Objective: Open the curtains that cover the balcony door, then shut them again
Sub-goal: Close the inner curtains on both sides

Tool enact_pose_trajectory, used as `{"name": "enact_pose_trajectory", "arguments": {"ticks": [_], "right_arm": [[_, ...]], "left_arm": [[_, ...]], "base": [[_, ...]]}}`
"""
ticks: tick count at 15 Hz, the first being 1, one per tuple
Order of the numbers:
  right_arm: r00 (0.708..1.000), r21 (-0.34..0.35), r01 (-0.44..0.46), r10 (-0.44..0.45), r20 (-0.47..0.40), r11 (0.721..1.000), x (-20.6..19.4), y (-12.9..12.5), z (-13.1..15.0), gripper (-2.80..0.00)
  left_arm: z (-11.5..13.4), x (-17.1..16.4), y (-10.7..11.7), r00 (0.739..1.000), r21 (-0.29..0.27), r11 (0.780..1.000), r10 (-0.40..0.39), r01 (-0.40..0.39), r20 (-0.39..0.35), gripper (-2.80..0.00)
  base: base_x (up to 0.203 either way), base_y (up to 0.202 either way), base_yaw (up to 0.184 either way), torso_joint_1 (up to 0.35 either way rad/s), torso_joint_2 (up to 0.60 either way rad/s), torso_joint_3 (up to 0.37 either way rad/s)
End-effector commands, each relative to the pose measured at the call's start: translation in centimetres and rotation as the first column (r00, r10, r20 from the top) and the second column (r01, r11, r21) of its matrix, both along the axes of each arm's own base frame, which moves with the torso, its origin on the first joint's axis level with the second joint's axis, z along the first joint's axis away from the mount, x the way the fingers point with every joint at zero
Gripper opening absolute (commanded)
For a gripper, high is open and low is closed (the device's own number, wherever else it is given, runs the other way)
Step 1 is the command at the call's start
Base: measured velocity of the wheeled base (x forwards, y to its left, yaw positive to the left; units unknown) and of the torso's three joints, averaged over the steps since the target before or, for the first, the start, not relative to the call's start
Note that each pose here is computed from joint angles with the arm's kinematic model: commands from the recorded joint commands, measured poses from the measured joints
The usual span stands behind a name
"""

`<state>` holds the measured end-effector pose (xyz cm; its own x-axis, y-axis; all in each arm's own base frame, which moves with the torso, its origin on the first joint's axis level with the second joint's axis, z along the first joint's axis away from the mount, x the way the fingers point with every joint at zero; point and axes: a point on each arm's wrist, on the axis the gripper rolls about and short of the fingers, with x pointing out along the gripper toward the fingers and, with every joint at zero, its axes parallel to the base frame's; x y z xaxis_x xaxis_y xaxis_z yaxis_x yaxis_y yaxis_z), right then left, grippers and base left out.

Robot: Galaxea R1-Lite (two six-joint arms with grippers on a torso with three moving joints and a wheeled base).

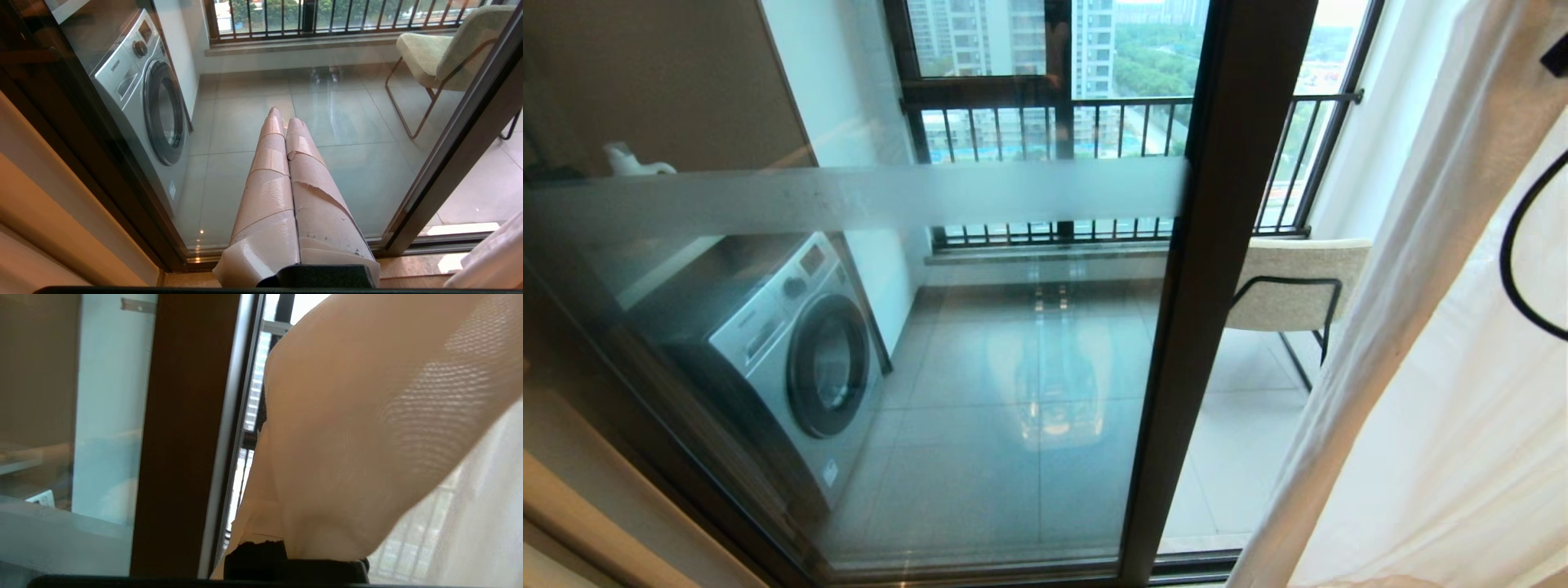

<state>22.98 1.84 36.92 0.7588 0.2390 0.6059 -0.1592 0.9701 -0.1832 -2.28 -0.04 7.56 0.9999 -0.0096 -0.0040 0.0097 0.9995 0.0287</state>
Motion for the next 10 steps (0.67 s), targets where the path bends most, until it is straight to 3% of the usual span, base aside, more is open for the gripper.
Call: {"name": "enact_pose_trajectory", "arguments": {"ticks": [1, 10], "right_arm": [[0.999, -0.008, -0.029, 0.029, 0.016, 1.000, 1.5, 1.0, 0.5, -2.80], [0.979, -0.041, -0.179, 0.182, 0.096, 0.983, 5.0, 8.1, 1.9, -2.80]], "left_arm": [[0.0, 0.0, 0.0, 1.000, 0.000, 1.000, 0.000, 0.000, 0.001, -2.80], [0.0, 0.0, 0.0, 1.000, 0.000, 1.000, 0.000, 0.000, -0.001, -2.80]], "base": [[0.000, 0.000, 0.000, 0.000, 0.00, 0.000], [0.000, 0.000, 0.000, 0.000, 0.00, 0.000]]}}
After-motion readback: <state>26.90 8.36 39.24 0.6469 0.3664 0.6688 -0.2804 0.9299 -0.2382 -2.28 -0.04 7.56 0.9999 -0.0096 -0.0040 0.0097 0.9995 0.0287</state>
